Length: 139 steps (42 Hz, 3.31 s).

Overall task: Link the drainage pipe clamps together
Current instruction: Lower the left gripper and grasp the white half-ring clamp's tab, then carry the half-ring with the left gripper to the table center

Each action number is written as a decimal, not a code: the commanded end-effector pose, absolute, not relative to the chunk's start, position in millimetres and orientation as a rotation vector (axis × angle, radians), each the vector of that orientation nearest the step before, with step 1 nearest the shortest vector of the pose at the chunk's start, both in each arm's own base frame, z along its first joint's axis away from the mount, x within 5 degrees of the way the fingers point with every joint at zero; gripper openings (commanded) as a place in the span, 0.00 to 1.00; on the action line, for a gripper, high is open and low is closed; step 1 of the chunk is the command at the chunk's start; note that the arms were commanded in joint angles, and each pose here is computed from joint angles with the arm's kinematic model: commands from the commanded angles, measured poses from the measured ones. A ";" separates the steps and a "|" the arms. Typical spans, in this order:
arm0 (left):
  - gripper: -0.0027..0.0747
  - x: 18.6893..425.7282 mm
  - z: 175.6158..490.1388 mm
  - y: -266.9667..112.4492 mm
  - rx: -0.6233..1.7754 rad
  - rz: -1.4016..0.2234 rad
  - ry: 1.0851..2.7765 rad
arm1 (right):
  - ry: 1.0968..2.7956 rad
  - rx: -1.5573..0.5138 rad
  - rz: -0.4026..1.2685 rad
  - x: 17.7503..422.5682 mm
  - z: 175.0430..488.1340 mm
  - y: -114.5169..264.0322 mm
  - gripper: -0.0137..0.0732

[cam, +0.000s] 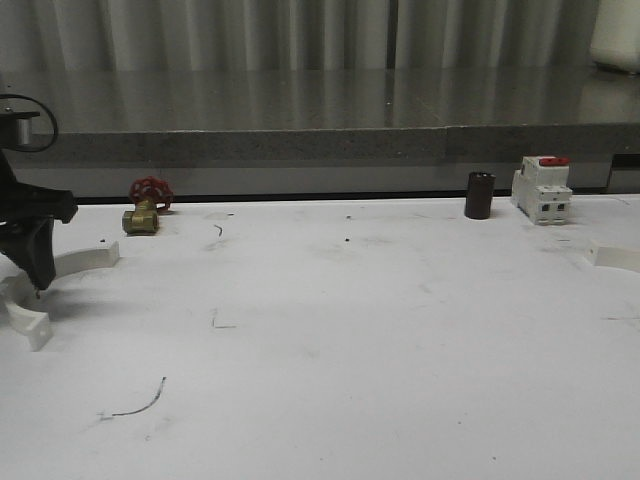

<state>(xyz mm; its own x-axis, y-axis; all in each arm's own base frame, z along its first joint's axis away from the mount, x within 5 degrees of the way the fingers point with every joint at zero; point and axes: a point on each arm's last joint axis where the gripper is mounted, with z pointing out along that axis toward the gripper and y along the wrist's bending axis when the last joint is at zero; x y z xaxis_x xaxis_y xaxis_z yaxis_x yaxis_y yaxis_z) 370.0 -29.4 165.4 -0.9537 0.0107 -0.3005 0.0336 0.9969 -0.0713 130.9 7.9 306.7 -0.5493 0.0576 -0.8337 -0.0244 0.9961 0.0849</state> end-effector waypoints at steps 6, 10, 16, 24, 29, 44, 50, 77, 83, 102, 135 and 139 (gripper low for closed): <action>0.40 377.7 189.7 -31.2 0.015 -0.123 2.719 | 2.052 0.022 0.093 134.3 323.2 6.6 0.71; 0.35 377.5 185.3 -31.2 0.016 -0.123 2.741 | 2.052 0.022 0.093 134.3 323.2 6.6 0.71; 0.30 378.0 177.5 -31.3 0.016 -0.122 2.768 | 2.052 0.022 0.093 134.3 323.2 6.6 0.71; 0.24 379.4 178.1 -31.3 0.015 -0.121 2.752 | 2.052 0.022 0.093 134.3 323.2 6.6 0.71; 0.18 379.5 178.1 -31.1 0.018 -0.117 2.750 | 2.052 0.022 0.093 134.3 323.2 6.6 0.71; 0.05 381.8 183.4 -33.0 0.022 -0.121 2.726 | 2.052 0.022 0.093 134.3 323.2 6.6 0.71; 0.03 380.8 211.5 -52.9 0.097 -0.144 2.674 | 2.052 0.022 0.093 134.3 323.2 6.6 0.71; 0.03 366.3 282.9 -253.6 0.274 -0.238 2.532 | 2.052 0.022 0.093 134.3 323.2 6.6 0.71; 0.03 369.0 266.5 -275.9 0.151 -0.304 2.559 | 2.052 0.022 0.093 134.3 323.2 6.6 0.71; 0.03 374.4 214.7 -287.0 0.027 -0.264 2.723 | 2.052 0.022 0.093 134.3 323.2 6.6 0.71; 0.04 372.5 200.6 -285.5 -0.099 -0.223 2.796 | 2.052 0.022 0.093 134.3 323.2 6.6 0.71; 0.04 373.2 198.0 -286.1 -0.102 -0.223 2.797 | 2.052 0.022 0.093 134.3 323.2 6.6 0.71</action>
